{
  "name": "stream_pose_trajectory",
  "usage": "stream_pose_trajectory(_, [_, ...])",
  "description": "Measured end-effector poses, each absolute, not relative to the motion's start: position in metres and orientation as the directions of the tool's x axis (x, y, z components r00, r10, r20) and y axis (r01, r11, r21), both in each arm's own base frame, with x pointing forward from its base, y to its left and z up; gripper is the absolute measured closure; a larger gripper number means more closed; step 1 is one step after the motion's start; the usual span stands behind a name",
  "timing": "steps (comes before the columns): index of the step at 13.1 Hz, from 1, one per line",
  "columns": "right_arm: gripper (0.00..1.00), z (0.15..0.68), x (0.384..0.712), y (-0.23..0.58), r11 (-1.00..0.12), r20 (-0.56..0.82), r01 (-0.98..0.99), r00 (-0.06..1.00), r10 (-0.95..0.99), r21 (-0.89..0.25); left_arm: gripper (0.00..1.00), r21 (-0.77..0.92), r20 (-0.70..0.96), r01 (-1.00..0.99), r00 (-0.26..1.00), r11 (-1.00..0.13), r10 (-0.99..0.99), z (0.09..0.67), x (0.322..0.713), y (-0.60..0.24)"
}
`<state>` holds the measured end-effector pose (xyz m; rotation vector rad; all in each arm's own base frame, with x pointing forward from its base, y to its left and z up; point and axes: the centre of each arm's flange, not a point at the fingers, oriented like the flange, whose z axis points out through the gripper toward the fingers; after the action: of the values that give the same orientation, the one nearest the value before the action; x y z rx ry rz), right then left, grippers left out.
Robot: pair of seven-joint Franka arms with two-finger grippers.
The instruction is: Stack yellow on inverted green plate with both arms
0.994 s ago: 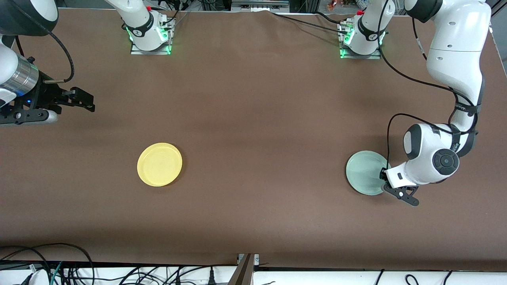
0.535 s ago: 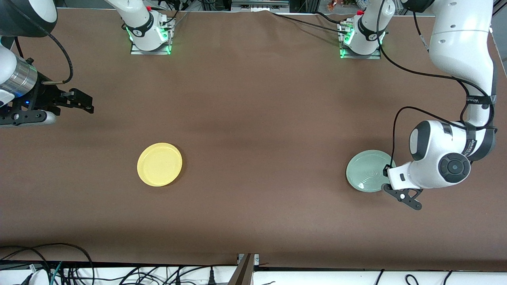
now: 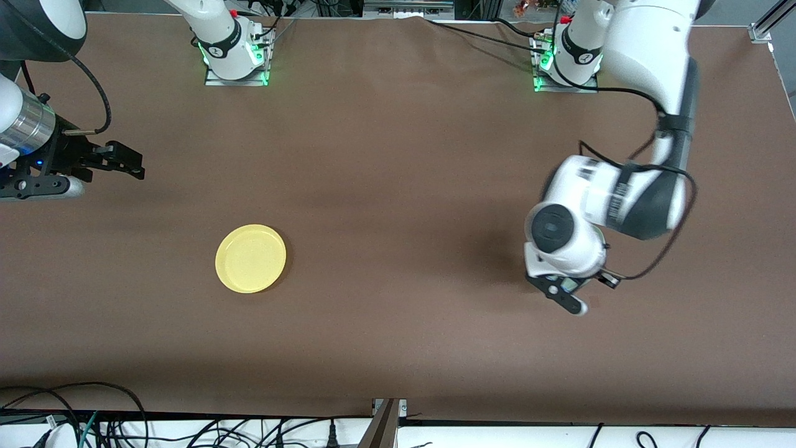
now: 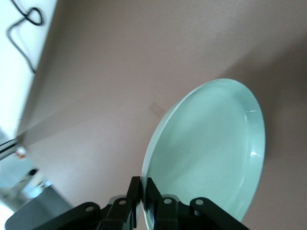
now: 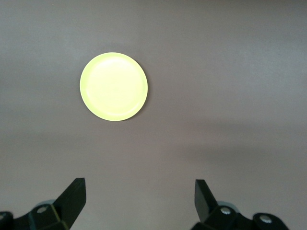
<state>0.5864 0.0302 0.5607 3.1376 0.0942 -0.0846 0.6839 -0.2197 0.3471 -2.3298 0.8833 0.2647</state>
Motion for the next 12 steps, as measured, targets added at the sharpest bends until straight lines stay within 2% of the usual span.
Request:
stream_pose_trajectory(3, [0.0, 0.539, 0.593, 0.031, -0.998, -0.092, 0.059, 0.994, 0.059, 0.001, 0.92, -0.657, -0.443, -0.659, 0.73, -0.365, -0.521, 0.354, 0.649, -0.299])
stream_pose_trajectory(5, [0.0, 0.504, 0.605, 0.031, -0.998, -0.139, 0.055, 0.989, 0.056, -0.008, 0.92, -0.735, -0.475, -0.641, 0.719, -0.22, -0.507, 0.347, 0.626, -0.342])
stream_pose_trajectory(9, [0.0, 0.419, 0.639, 0.033, -0.999, -0.158, 0.041, 0.986, 0.045, -0.027, 0.92, -0.846, -0.441, -0.527, 0.779, -0.082, -0.446, 0.29, 0.578, -0.403])
stream_pose_trajectory(12, [0.0, 0.349, 0.662, 0.037, -0.999, -0.134, 0.047, 0.99, 0.05, -0.024, 0.92, -0.898, -0.383, -0.439, 0.811, -0.028, -0.442, 0.239, 0.529, -0.448])
